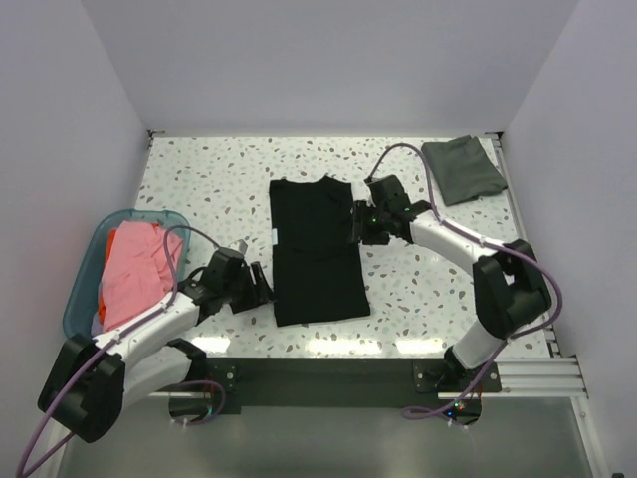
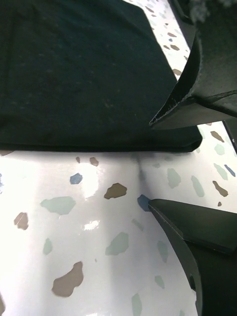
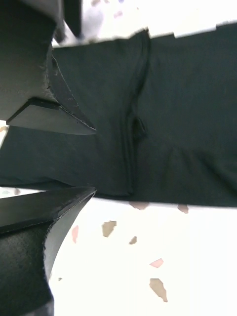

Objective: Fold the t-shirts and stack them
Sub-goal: Fold the tshirt

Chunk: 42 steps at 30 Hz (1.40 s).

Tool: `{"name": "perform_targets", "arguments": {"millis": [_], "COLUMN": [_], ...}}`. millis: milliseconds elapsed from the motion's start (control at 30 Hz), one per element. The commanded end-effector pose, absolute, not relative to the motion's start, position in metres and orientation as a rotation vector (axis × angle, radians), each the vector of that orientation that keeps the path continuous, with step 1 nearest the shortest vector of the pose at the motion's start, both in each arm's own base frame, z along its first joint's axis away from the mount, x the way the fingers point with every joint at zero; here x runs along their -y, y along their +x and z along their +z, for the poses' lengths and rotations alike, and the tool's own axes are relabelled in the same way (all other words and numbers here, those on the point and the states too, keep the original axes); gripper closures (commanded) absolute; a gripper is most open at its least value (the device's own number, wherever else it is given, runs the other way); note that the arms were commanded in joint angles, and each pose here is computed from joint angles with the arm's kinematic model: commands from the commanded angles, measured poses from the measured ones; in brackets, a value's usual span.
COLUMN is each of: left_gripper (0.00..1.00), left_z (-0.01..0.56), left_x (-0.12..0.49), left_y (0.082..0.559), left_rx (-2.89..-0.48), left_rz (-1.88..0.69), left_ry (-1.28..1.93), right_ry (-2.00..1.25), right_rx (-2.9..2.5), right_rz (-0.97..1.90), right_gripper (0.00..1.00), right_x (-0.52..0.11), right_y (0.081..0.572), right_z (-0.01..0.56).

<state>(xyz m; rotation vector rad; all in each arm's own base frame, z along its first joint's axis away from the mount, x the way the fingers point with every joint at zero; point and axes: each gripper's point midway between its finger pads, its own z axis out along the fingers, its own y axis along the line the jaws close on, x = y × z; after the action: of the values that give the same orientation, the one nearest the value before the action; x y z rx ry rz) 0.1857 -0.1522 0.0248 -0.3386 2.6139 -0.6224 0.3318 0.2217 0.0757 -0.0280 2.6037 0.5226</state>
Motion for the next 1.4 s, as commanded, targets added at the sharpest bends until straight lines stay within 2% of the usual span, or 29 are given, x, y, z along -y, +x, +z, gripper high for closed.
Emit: {"name": "perform_targets", "arguments": {"millis": [0, 233, 433, 833, 1300, 1367], "left_gripper": [0.36, 0.39, 0.45, 0.49, 0.58, 0.64], "left_z": [0.025, 0.024, 0.011, 0.001, -0.016, -0.016], "left_x": [0.162, 0.169, 0.157, 0.164, 0.167, 0.168], "left_y": [0.171, 0.158, 0.137, 0.121, 0.122, 0.125], "left_rx": [-2.653, -2.702, -2.779, -2.846, -2.858, -2.846], "left_rz": [-0.716, -0.774, -0.693, -0.64, -0.552, -0.553], "left_ry": [-0.326, -0.341, -0.421, -0.444, -0.461, -0.463], "right_ry": [-0.028, -0.025, 0.006, 0.062, 0.079, 0.073], "right_rx": [-2.594, -2.708, -2.747, -2.792, -2.852, -2.856], "right_rz": [0.548, 0.518, 0.54, 0.59, 0.632, 0.634], "right_gripper": [0.5, 0.5, 0.48, 0.5, 0.63, 0.67], "right_x": [-0.215, -0.203, -0.203, -0.204, -0.202, -0.202], "right_y": [0.31, 0.227, 0.187, 0.167, 0.148, 0.147], "right_z": [0.094, 0.06, 0.05, 0.026, 0.002, 0.0]}}
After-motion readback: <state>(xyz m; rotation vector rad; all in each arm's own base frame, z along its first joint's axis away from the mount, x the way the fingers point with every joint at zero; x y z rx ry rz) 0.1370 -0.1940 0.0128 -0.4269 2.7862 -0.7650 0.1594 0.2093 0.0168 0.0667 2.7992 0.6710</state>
